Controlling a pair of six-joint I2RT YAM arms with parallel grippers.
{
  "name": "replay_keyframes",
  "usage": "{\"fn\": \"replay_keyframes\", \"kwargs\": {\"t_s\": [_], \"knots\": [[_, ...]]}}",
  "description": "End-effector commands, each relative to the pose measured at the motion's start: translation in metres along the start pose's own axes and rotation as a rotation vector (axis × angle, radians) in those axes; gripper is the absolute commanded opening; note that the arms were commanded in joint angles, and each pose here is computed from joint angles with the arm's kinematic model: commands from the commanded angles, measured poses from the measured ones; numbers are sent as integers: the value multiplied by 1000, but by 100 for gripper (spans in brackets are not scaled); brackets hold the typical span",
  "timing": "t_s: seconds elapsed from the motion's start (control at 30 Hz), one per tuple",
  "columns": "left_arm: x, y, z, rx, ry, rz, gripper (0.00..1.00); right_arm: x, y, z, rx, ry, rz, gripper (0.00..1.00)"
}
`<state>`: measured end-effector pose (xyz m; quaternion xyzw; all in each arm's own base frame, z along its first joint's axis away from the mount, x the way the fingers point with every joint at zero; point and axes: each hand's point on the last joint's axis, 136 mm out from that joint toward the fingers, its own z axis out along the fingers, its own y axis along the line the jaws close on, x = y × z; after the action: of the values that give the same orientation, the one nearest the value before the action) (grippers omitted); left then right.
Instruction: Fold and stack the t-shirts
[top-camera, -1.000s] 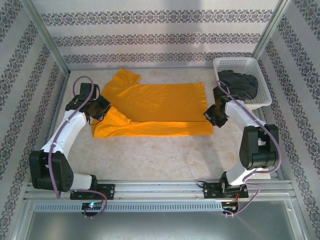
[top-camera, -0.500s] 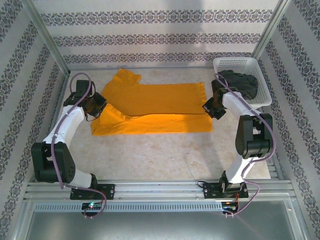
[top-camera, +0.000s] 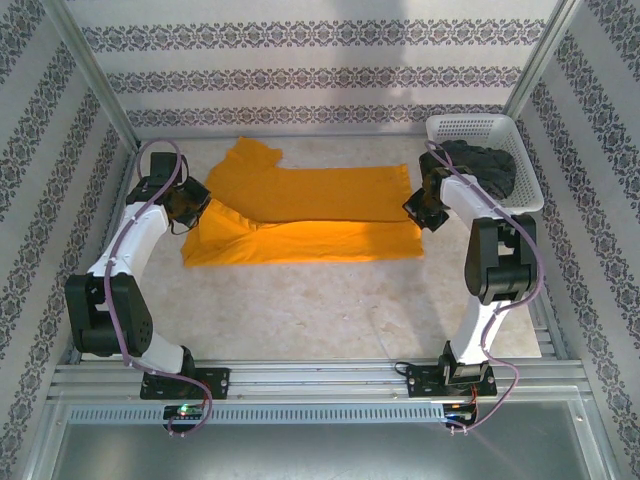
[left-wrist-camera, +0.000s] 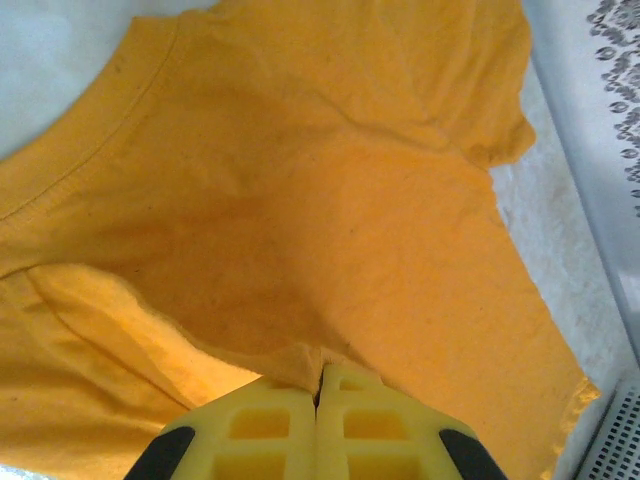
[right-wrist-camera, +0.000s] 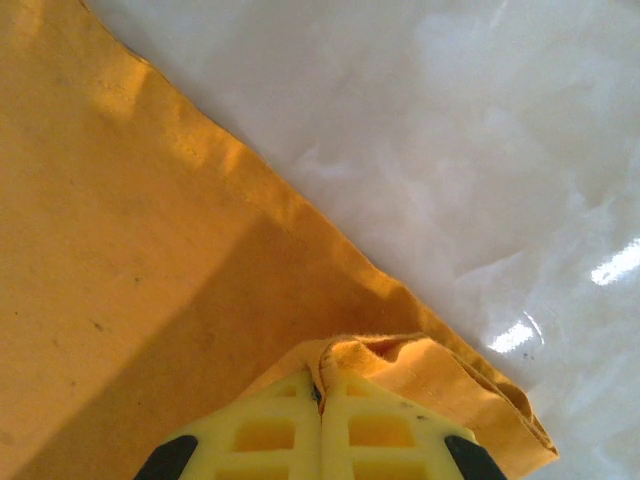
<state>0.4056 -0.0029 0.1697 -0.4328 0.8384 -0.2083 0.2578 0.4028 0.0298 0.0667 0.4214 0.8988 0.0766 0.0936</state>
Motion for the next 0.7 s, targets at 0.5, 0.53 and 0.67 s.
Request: {"fn": "replay_keyframes", "kwargs": {"t_s": [0.5, 0.53, 0.67], "knots": [[-31, 0, 43, -16, 5, 41, 20, -19, 33, 18, -46, 64, -91, 24], [-32, 1, 41, -20, 8, 45, 33, -19, 35, 14, -59, 61, -104, 29], [-27, 18, 22, -63, 15, 58, 64, -18, 33, -16, -99, 8, -152, 42]]}}
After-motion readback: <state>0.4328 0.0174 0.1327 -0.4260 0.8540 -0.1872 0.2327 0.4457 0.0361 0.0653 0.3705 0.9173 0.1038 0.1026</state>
